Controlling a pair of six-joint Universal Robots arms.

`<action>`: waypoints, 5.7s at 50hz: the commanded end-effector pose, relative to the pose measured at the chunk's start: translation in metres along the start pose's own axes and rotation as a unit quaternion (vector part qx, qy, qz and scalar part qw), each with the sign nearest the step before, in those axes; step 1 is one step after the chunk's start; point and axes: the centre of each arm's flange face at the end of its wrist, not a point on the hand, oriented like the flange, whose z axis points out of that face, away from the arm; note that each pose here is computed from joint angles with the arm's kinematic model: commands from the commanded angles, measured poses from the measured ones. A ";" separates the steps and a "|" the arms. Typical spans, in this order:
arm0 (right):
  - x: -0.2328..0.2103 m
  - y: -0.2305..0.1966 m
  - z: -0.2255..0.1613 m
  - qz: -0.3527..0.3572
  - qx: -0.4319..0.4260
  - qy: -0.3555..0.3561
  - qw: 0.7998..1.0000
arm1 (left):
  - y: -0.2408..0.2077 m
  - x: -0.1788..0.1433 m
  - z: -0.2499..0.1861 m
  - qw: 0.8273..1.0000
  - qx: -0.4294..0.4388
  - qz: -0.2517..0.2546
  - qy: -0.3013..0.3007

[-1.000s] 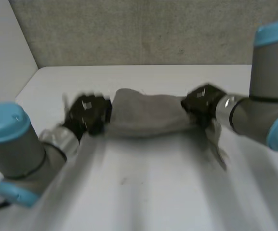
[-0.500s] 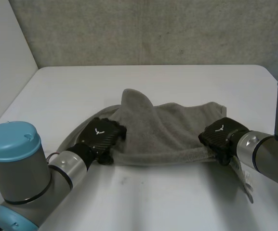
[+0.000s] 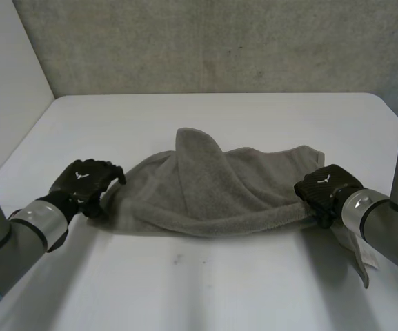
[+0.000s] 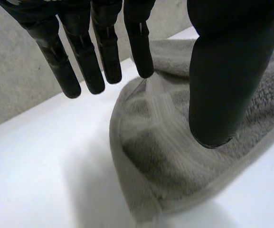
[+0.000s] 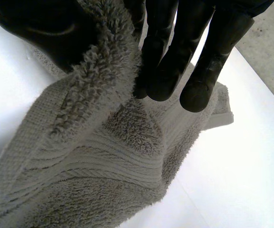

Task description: Fold the towel.

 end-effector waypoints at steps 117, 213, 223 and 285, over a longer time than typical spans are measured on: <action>0.056 -0.040 -0.018 0.049 -0.048 -0.109 0.992 | -0.033 0.004 0.020 0.993 0.083 -0.036 0.077; 0.024 0.023 -0.012 0.277 -0.024 -0.008 0.961 | -0.054 -0.040 0.038 0.982 0.173 -0.070 -0.024; 0.022 0.052 -0.018 0.383 -0.042 -0.008 0.923 | -0.056 -0.041 0.035 0.982 0.175 -0.070 -0.030; 0.113 -0.051 -0.114 0.034 0.045 0.072 0.996 | -0.101 -0.063 -0.073 0.973 0.197 -0.110 -0.046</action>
